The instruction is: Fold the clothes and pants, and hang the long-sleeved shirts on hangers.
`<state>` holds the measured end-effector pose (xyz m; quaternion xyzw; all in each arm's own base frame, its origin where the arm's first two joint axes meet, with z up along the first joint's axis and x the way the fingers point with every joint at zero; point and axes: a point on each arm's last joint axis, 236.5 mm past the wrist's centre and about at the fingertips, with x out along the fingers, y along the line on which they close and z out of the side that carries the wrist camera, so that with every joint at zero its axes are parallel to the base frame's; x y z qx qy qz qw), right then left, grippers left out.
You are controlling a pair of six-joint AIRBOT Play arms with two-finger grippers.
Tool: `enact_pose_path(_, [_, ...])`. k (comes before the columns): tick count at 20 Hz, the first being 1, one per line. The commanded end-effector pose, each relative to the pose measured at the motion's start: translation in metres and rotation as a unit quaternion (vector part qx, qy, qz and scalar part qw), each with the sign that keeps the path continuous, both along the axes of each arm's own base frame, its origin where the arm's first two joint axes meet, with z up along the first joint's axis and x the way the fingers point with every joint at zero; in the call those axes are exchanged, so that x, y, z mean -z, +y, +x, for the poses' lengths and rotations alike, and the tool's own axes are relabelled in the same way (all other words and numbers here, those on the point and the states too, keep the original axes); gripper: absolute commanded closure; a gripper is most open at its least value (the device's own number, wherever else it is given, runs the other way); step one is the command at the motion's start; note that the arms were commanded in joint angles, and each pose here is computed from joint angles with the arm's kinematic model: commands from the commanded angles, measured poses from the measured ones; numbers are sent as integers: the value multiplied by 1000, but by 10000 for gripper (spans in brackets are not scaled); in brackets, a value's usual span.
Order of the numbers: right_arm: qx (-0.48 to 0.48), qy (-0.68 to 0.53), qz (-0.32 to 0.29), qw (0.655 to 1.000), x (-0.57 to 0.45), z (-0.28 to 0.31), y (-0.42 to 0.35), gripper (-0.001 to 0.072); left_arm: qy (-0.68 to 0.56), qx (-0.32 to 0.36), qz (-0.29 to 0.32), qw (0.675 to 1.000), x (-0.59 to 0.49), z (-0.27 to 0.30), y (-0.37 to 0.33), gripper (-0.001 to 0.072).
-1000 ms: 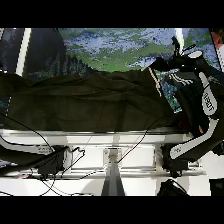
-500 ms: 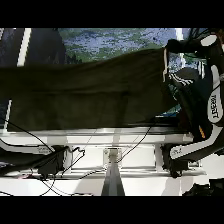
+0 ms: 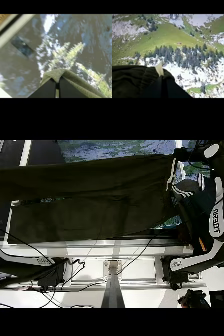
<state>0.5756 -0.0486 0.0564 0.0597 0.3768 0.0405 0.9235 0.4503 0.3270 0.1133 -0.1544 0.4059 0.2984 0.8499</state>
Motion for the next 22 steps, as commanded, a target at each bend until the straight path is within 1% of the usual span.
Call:
enact_pose_path(1, [11,-7,-3,1000,12,10,-6,681,-3,6,-57,998,52,25,-6,689])
enact_pose_path(4, [34,-54,-10,998,5,30,-17,681,-73,6,-110,991,80,69,-15,688])
enact_pose_path(5, [43,-74,-10,996,-1,37,-21,681,-97,4,-120,988,85,82,-16,688])
enact_pose_path(7, [58,-105,-9,993,-10,47,-26,675,-120,13,-118,986,96,104,-22,688])
enact_pose_path(8, [62,-114,-11,991,-13,49,-28,563,-127,17,-113,985,102,114,-26,688])
enact_pose_path(9, [63,-121,-14,991,-15,51,-29,326,-135,22,-108,985,104,123,-31,586])
enact_pose_path(10, [65,-125,-16,990,-17,52,-30,127,-138,32,-101,985,104,130,-37,284])
enact_pose_path(11, [65,-124,-16,990,-17,52,-30,104,-139,57,-81,985,100,137,-44,13])
enact_pose_path(13, [63,-121,-15,991,-16,51,-29,104,-141,90,-57,984,89,145,-58,6])
enact_pose_path(16, [56,-118,-20,991,-26,45,-27,104,-145,104,-54,982,61,141,-71,7])
enact_pose_path(18, [45,-112,-30,992,-39,35,-25,104,-124,113,-40,985,40,124,-71,7])
enact_pose_path(20, [28,-95,-41,994,-55,18,-21,105,-59,119,-20,991,30,88,-66,22])
enact_pose_path(22, [9,-71,-53,996,-68,-4,-14,106,46,111,-7,993,32,34,-57,233])
